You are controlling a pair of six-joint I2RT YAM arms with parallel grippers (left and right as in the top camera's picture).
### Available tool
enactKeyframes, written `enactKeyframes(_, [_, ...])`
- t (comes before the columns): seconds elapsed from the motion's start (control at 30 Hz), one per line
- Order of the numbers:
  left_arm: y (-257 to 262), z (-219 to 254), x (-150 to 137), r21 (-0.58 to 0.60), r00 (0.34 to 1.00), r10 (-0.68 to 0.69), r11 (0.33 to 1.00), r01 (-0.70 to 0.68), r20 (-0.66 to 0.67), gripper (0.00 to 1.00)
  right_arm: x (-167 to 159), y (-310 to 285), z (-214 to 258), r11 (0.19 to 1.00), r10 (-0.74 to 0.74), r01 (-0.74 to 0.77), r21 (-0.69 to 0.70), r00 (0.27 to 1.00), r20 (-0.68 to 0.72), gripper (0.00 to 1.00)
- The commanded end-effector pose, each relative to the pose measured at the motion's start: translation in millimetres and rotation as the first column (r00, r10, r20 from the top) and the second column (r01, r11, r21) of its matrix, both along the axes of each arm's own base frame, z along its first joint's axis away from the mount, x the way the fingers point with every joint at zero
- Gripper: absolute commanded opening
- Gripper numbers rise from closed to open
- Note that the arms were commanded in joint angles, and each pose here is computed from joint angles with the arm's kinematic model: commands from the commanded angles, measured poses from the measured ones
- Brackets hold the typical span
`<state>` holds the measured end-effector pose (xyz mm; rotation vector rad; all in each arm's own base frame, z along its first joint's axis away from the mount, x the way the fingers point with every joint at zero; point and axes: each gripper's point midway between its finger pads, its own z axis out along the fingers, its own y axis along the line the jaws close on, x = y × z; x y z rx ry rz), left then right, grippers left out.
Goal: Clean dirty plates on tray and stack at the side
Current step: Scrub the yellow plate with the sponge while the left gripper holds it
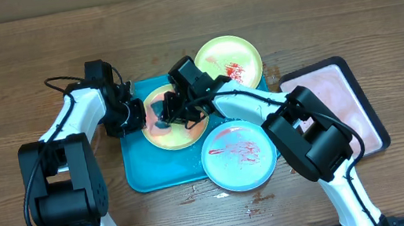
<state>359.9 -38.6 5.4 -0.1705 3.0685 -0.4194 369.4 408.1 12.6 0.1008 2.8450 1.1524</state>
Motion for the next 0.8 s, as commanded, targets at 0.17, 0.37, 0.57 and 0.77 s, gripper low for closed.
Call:
enactKeyframes(0.17, [1,-12,-12,0.009,0.998,0.006,1.000,-0.006,-0.059,0.04,57,-60,-28,0.950,-0.293,0.292,-0.113,0.956,0.007,0.04])
enactKeyframes(0.37, [1,-12,-13,0.010,0.998,0.012,1.000,-0.011,-0.062,0.04,65,-91,-36,0.921,-0.360,0.351,-0.168,0.932,-0.029,0.04])
enactKeyframes(0.57, [2,-12,-12,0.013,0.998,0.014,1.000,-0.013,-0.057,0.04,34,-106,-52,0.931,-0.268,0.235,-0.278,0.959,-0.087,0.04])
enactKeyframes(0.77, [2,-12,-10,0.012,0.999,0.014,1.000,-0.013,-0.052,0.04,-3,-130,-64,0.910,-0.194,0.108,-0.401,0.964,-0.182,0.04])
